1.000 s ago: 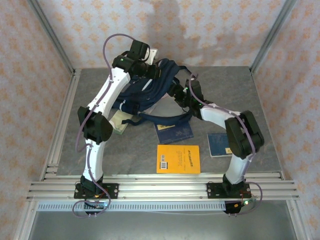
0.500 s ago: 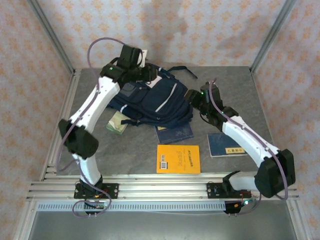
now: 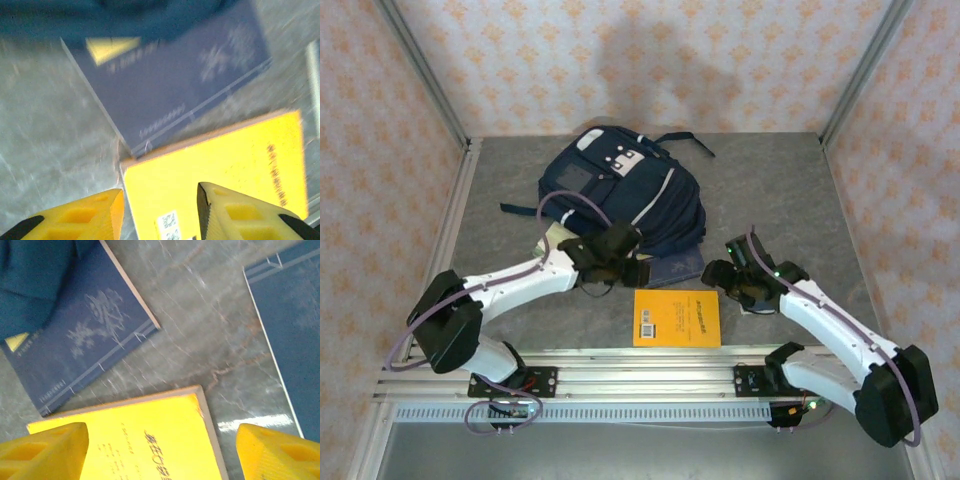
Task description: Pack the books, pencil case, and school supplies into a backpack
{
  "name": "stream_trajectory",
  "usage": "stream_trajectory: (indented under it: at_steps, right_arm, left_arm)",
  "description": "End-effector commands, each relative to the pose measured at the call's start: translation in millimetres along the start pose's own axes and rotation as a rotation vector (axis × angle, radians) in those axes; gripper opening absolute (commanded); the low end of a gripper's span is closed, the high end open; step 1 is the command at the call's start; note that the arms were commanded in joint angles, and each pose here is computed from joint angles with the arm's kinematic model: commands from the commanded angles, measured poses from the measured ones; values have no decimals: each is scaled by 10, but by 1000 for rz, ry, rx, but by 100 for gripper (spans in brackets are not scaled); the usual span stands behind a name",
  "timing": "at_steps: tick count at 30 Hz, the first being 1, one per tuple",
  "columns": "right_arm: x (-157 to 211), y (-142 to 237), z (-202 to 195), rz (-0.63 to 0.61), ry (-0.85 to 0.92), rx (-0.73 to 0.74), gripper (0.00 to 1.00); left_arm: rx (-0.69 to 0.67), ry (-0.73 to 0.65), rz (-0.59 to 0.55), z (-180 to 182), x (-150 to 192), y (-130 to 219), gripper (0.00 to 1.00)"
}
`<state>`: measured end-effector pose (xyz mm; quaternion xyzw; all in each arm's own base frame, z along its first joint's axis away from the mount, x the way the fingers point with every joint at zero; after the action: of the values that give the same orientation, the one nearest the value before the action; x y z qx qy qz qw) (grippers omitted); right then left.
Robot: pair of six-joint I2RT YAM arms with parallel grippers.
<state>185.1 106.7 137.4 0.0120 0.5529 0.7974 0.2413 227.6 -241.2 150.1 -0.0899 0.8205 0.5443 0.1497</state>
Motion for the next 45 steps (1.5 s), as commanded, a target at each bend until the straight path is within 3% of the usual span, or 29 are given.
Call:
stream_trajectory:
  at_steps: [1,8,17,23,28,38,45]
  right_arm:
    - [199,-95,-125,105,-6,24,78]
    - [386,-340,-88,258,2,-36,75]
    - [435,-400,15,316,39,-90,69]
    - [413,-374,108,326,60,-134,63]
    - [393,-336,268,338,85,-209,55]
    - [328,-145,406,312,161,-209,37]
    - [324,-163,437,301,173,-236,19]
  left_arm:
    - [19,34,-77,-69,17,4,43]
    - [47,39,-15,15,311,-308,44]
    - [79,51,59,29,457,-629,43]
    - [33,22,56,70,447,-651,42]
    - [-7,-17,20,77,370,-522,42]
    - [-90,-68,7,120,299,-503,42]
    - [-104,-83,8,135,293,-509,41]
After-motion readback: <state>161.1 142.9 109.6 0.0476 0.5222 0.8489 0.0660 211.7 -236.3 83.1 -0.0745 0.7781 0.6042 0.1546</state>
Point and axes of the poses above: each hand's point on the last joint's axis, 136 mm out from that joint toward the fingers, its own y axis back along the fingers, its own z axis along the line the jaws close on, x = y × z, the point moved 6 cm from there along y, back along the fingers, and after that the axes turned 1 degree about y, right-handed, at the moved point
